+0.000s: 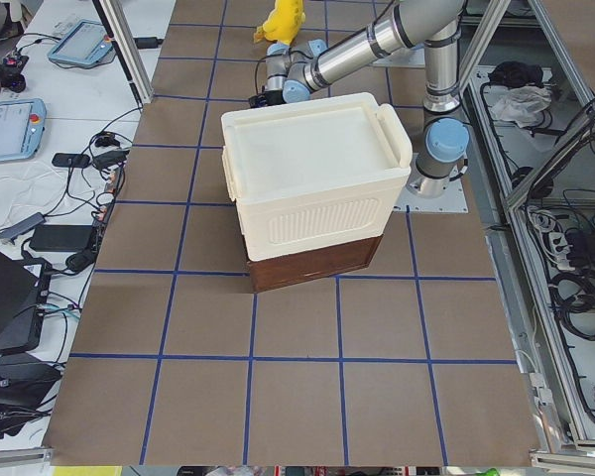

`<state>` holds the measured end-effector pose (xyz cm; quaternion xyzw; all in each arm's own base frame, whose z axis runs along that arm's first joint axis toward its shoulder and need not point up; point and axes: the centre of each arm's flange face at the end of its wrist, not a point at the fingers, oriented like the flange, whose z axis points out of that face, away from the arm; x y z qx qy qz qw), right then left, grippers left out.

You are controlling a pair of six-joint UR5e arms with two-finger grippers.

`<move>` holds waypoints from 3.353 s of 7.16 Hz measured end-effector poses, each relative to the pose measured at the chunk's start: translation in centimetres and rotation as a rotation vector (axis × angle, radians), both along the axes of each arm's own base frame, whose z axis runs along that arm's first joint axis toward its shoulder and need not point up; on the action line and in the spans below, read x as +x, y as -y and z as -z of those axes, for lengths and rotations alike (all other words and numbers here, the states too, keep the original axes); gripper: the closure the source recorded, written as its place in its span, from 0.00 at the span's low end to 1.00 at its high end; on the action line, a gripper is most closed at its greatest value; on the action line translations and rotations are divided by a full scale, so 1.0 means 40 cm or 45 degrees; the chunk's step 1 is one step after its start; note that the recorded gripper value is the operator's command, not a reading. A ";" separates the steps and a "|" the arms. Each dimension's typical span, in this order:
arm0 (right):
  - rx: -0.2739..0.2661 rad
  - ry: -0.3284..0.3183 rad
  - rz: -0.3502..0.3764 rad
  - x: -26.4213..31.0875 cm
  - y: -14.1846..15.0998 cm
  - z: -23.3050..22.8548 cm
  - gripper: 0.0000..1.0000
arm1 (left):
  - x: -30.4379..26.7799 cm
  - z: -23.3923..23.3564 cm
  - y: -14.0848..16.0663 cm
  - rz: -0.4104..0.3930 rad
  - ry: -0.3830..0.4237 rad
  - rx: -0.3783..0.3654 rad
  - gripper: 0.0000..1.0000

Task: Pull drawer sideways
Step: 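Pull the handle with the left gripper, sliding the drawer out, then open the left gripper and lift it away from the handle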

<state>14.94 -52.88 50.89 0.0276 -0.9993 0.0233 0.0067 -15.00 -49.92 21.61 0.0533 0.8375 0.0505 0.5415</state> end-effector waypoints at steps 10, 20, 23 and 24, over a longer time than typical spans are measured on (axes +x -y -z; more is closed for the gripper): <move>0.000 0.000 0.000 0.000 0.000 0.000 0.00 | -0.046 -0.019 0.006 0.027 -0.039 -0.015 0.49; 0.000 0.000 0.000 0.000 0.000 0.000 0.00 | -0.242 -0.173 0.015 0.077 -0.502 -0.025 0.37; 0.000 0.000 0.000 0.000 0.000 0.000 0.00 | -0.263 -0.365 -0.010 0.100 -0.861 -0.059 0.37; 0.000 0.000 0.000 0.000 0.000 0.000 0.00 | -0.246 -0.441 -0.030 0.092 -0.990 -0.103 0.34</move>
